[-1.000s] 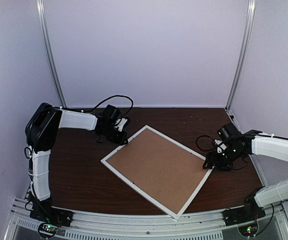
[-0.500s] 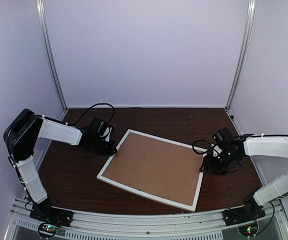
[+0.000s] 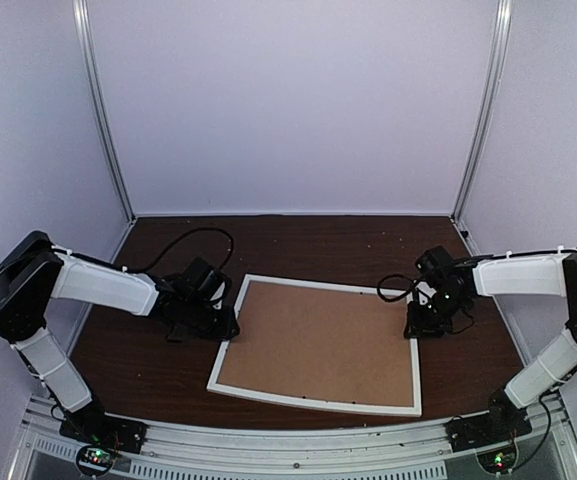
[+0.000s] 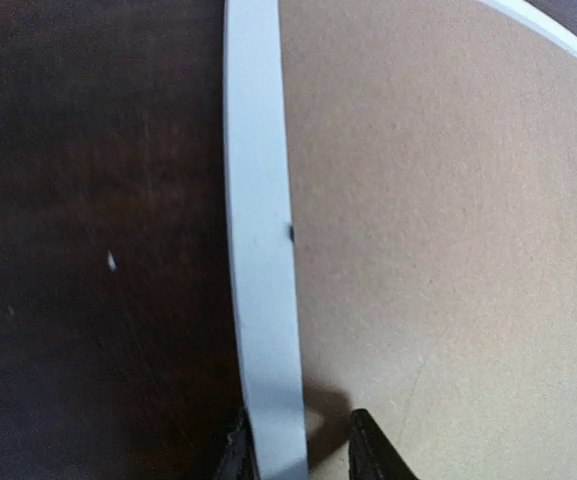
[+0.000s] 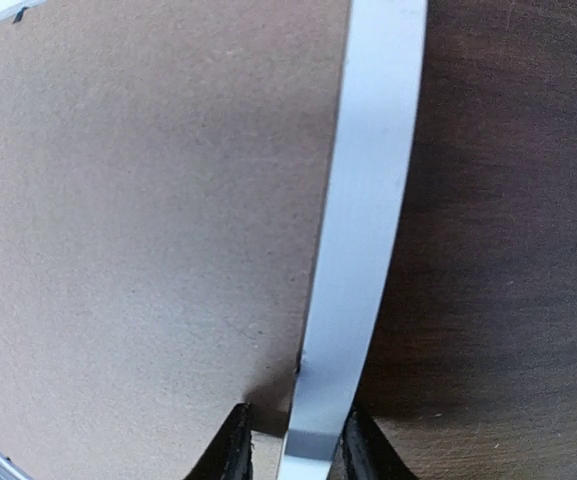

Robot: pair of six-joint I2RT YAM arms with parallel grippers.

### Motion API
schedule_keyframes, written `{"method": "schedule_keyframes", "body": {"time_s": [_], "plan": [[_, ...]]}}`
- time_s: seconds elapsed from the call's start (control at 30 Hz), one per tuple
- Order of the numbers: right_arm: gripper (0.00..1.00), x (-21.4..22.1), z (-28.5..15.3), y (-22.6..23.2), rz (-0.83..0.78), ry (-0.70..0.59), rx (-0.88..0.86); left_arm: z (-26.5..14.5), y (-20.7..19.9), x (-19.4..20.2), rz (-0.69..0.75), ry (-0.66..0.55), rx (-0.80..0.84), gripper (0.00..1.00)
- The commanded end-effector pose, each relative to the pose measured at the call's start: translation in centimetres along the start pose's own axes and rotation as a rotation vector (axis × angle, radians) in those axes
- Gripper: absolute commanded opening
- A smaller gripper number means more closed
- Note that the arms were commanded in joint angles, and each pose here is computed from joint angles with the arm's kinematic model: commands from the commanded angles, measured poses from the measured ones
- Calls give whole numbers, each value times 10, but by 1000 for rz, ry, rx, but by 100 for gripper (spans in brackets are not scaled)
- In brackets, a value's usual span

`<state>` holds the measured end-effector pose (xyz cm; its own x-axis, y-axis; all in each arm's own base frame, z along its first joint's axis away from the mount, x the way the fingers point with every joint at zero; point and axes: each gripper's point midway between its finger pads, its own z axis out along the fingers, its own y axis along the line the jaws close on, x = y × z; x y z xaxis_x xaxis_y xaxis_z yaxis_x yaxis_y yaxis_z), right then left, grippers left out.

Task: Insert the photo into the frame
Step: Rotate the photo frame at the center of the board.

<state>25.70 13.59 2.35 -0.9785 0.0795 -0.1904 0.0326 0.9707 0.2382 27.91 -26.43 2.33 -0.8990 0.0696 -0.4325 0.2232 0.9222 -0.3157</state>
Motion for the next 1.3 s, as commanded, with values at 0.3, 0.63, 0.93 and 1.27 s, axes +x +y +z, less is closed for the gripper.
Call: {"method": "schedule_keyframes", "body": {"time_s": [0.3, 0.63, 0.93, 1.27], "plan": [[22, -12, 1, -10, -103, -4, 82, -23, 20, -10, 73, 84, -82, 61], [21, -12, 5, -4, -98, 0, 51, -15, 41, -40, 88, 100, -120, 74], [21, -12, 7, -3, -96, 3, 44, 1, 41, -50, 111, 134, -123, 75], [21, -12, 6, -3, -97, 0, 42, 7, 54, -53, 106, 137, -197, 75]]}}
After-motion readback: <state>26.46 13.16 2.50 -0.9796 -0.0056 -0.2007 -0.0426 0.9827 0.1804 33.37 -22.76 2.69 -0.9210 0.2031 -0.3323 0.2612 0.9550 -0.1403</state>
